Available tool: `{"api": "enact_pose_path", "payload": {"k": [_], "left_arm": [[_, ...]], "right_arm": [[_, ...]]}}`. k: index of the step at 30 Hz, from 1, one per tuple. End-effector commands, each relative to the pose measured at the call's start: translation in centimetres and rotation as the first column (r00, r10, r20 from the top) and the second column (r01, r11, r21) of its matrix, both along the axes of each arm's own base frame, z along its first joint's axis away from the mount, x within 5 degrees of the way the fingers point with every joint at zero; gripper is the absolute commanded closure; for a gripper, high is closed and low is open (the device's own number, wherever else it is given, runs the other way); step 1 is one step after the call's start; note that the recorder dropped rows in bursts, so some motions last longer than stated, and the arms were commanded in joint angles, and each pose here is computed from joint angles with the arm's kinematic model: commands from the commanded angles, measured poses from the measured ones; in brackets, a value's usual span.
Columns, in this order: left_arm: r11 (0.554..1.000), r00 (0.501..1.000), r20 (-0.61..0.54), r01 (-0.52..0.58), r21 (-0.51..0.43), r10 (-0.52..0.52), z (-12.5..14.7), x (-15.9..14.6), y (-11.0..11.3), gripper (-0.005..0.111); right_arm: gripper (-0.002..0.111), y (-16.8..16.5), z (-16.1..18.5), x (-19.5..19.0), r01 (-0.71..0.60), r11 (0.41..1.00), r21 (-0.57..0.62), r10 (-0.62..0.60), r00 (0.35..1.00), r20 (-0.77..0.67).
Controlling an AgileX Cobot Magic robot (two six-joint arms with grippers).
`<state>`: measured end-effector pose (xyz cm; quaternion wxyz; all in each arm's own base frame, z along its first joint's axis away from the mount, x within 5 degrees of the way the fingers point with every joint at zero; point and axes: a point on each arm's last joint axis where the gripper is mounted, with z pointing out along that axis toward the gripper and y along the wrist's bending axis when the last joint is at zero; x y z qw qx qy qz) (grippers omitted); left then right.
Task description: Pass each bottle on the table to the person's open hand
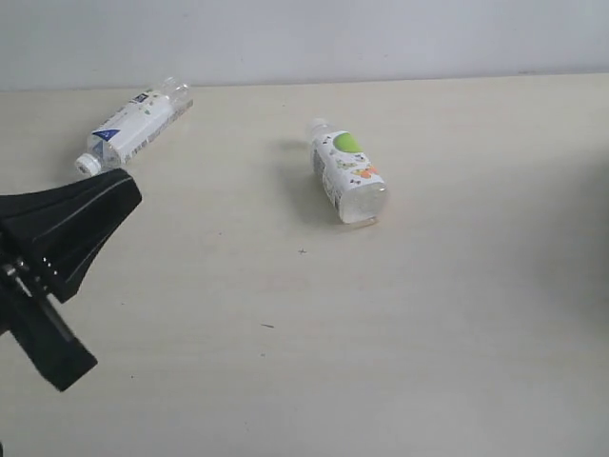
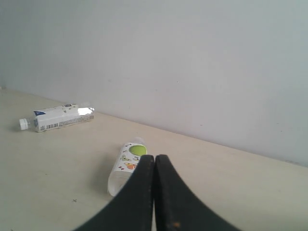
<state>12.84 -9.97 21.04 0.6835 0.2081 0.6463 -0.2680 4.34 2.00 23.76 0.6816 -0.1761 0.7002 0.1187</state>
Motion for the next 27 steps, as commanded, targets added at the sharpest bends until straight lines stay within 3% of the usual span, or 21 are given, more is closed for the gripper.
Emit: {"api": "enact_pose_path", "payload": {"k": [1, 6, 12, 27], "left_arm": [[1.000, 0.999, 0.032, 0.018, -0.016, -0.017, -0.6, -1.6, 1.0, 0.106], [0.999, 0.996, 0.073, 0.053, -0.003, -0.053, 0.2, -2.6, 1.2, 0.106], [0.982, 0.982, 0.071, 0.167, 0.085, -0.173, -0.1, -3.6, 0.6, 0.106], [0.974, 0.978, 0.070, 0.188, 0.127, -0.198, -0.4, -3.7, 0.5, 0.106]], "right_arm": [[0.108, 0.0, 0.0, 0.0, -0.004, 1.000, 0.005, 0.004, 1.000, 0.005], [0.108, 0.0, 0.0, 0.0, -0.004, 1.000, 0.005, 0.004, 1.000, 0.005], [0.108, 0.0, 0.0, 0.0, -0.004, 1.000, 0.005, 0.004, 1.000, 0.005], [0.108, 0.0, 0.0, 0.0, -0.004, 1.000, 0.005, 0.004, 1.000, 0.005]]}}
